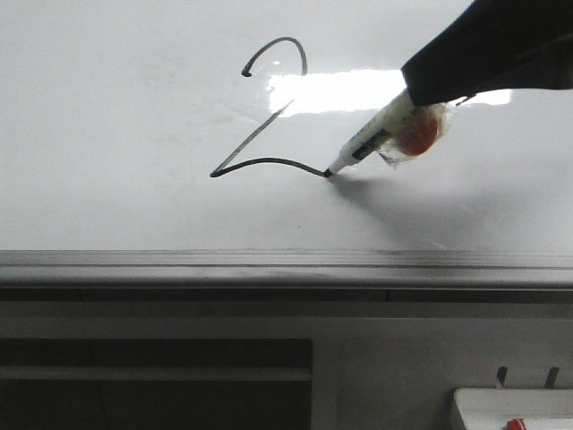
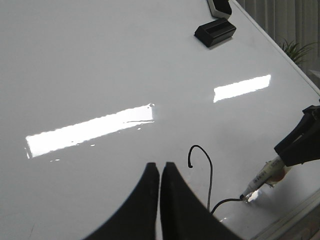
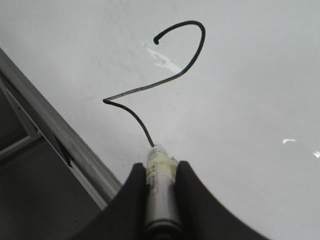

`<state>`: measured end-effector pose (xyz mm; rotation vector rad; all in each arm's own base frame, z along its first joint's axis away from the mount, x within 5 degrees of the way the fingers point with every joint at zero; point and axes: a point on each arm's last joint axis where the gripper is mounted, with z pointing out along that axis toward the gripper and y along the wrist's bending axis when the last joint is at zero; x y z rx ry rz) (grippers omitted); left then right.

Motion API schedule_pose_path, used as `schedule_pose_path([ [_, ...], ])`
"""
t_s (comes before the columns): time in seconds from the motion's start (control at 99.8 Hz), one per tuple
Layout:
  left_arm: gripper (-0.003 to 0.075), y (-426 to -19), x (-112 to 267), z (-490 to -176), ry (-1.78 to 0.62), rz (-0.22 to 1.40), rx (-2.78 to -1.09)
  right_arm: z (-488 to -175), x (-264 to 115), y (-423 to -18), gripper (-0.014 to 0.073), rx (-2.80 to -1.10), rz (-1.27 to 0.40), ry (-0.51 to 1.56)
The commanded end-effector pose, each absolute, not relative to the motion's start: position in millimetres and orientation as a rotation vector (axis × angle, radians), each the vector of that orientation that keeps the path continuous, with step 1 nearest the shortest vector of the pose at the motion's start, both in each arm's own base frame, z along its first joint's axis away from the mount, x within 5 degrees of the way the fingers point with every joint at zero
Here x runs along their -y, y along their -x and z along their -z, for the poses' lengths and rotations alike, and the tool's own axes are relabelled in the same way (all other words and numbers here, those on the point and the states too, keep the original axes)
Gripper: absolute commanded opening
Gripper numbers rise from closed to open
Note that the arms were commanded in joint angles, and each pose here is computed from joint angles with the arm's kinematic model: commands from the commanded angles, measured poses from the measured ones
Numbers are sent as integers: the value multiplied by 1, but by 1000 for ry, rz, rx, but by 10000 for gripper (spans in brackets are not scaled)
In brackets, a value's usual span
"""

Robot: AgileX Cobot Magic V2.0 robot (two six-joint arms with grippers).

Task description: Write number 2 on whiteboard

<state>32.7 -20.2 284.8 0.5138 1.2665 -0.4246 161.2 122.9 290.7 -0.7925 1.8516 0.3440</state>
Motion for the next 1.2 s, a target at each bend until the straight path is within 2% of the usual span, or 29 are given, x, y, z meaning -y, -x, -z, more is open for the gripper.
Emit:
schedule_pose_path([
  [0.0, -20, -28, 21, -299, -508, 471, -1177, -318, -128, -164, -50, -1709, -342, 772],
  [0.371, -20, -27, 22, -301, -497, 501, -1159, -346, -167, -130, -50, -1553, -528, 947],
  [0.531, -5, -28, 25, -294, -507, 522, -1157, -353, -175, -121, -50, -1511, -561, 1000],
  [0.601, 76, -29, 30, -289, -535, 533, -1128, -354, -176, -121, -50, -1514, -553, 1022],
  [0.731, 340, -37, 43, -281, -613, 532, -1137, -355, -181, -123, -50, -1548, -518, 1092],
  [0.801, 409, -45, 53, -277, -685, 502, -1173, -356, -183, -125, -50, -1561, -511, 1112],
  [0.992, 372, -66, 90, -270, -963, 489, -1169, -362, -190, -127, -50, -1572, -474, 1187],
  [1.192, 353, -94, 123, -270, -1096, 525, -1228, -364, -196, -125, -50, -1584, -471, 1230],
])
